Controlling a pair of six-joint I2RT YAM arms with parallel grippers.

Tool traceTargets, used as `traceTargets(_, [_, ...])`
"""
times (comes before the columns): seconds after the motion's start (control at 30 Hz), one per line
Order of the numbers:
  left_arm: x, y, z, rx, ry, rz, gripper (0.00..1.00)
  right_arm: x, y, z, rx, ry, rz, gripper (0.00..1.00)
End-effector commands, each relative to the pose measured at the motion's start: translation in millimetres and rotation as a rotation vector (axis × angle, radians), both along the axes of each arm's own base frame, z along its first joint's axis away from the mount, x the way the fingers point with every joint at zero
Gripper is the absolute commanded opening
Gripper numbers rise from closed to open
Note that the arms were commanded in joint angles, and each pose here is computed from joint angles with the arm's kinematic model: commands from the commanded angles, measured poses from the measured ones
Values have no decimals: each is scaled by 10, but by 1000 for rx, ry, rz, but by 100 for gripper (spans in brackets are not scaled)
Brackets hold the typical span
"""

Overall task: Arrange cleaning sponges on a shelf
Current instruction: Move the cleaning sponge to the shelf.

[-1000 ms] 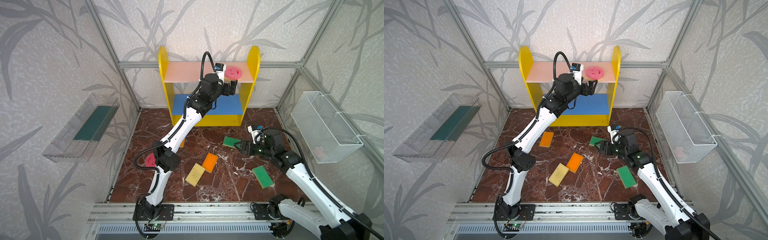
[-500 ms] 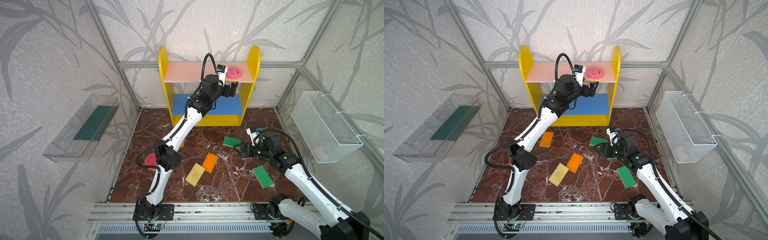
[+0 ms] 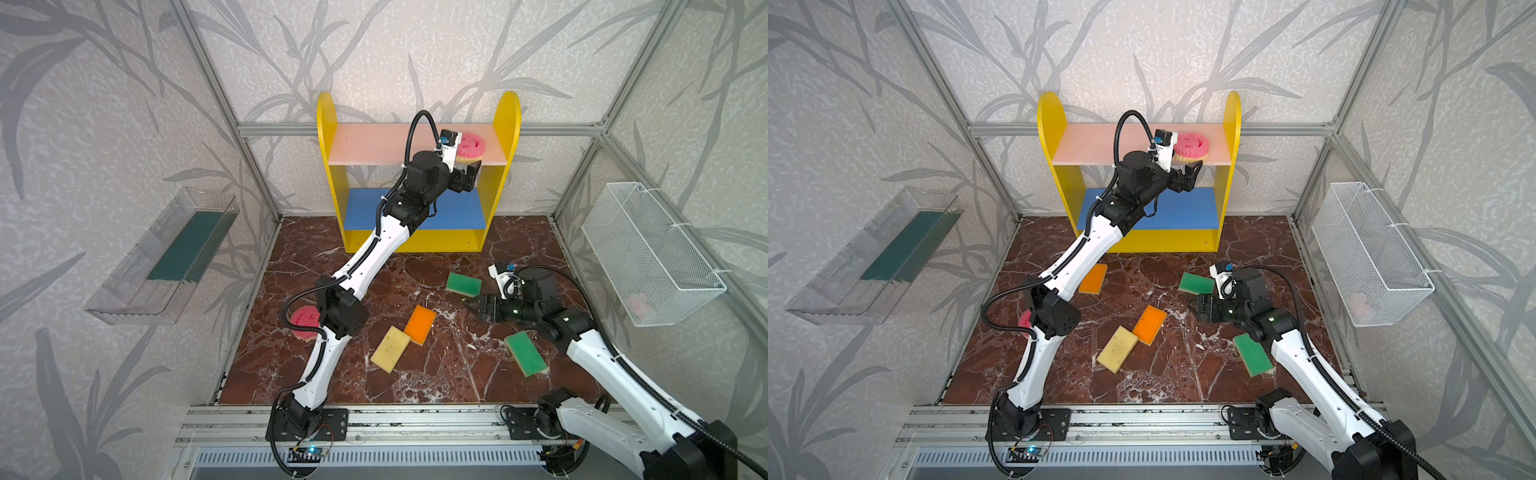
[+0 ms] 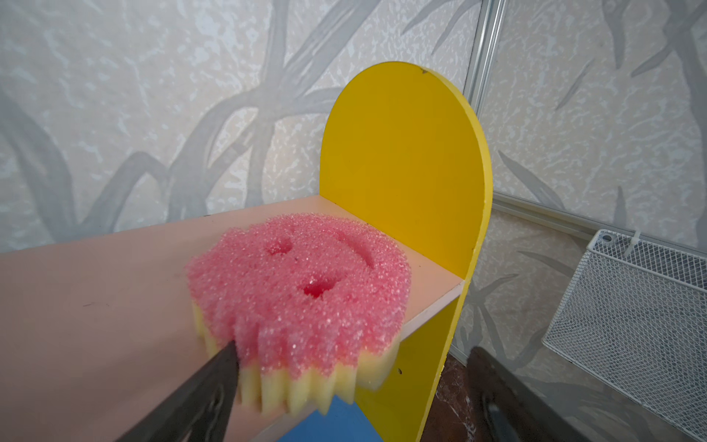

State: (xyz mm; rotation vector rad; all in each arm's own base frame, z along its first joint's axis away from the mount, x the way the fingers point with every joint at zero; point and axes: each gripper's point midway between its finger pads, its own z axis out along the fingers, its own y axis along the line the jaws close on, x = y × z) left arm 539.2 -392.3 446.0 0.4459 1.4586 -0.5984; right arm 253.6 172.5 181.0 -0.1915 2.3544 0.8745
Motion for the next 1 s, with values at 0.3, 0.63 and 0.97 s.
traceTargets(0.3, [-4, -291, -202, -34, 25, -69, 94, -47, 35, 15, 7, -12, 25, 79])
traceTargets(0.63, [19, -249, -239, -9, 35, -39, 100, -61, 28, 27, 3, -13, 23, 79])
traceTargets(0.97, [-428, 47, 46, 66, 15, -5, 99, 13, 33, 123, 19, -44, -1, 79])
